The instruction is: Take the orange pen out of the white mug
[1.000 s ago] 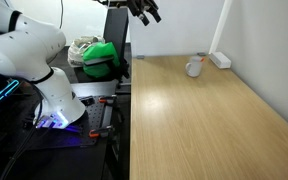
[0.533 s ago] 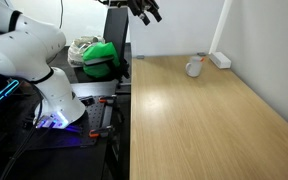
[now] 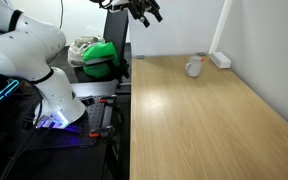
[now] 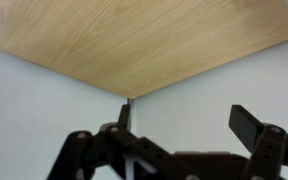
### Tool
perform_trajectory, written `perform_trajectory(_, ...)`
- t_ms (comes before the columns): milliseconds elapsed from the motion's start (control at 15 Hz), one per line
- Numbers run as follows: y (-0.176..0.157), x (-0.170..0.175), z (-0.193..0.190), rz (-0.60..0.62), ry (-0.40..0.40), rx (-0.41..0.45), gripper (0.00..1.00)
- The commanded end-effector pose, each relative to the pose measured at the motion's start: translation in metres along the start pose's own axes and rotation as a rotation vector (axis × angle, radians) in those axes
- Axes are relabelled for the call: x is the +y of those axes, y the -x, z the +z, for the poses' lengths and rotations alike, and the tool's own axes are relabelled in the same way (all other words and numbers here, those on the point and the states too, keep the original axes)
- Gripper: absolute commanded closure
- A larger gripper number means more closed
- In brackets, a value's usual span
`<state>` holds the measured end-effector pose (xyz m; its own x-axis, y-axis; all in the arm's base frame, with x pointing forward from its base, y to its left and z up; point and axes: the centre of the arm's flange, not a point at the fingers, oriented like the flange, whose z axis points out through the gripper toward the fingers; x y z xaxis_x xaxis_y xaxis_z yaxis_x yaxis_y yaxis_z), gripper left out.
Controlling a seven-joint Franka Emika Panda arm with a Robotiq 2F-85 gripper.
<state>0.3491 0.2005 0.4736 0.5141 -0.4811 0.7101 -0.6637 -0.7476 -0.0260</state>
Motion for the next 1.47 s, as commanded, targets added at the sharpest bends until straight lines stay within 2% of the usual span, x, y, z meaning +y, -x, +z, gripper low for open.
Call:
perform_trajectory(0, 0.007, -0.038, 0.007, 0.043, -0.032, 0.019, 0.0)
perform_trajectory(600, 0.033, -0.119, 0.018, 0.085, -0.072, 0.064, 0.0)
perform_trajectory(1400, 0.037, -0.178, 0.033, 0.116, -0.062, 0.028, 0.0)
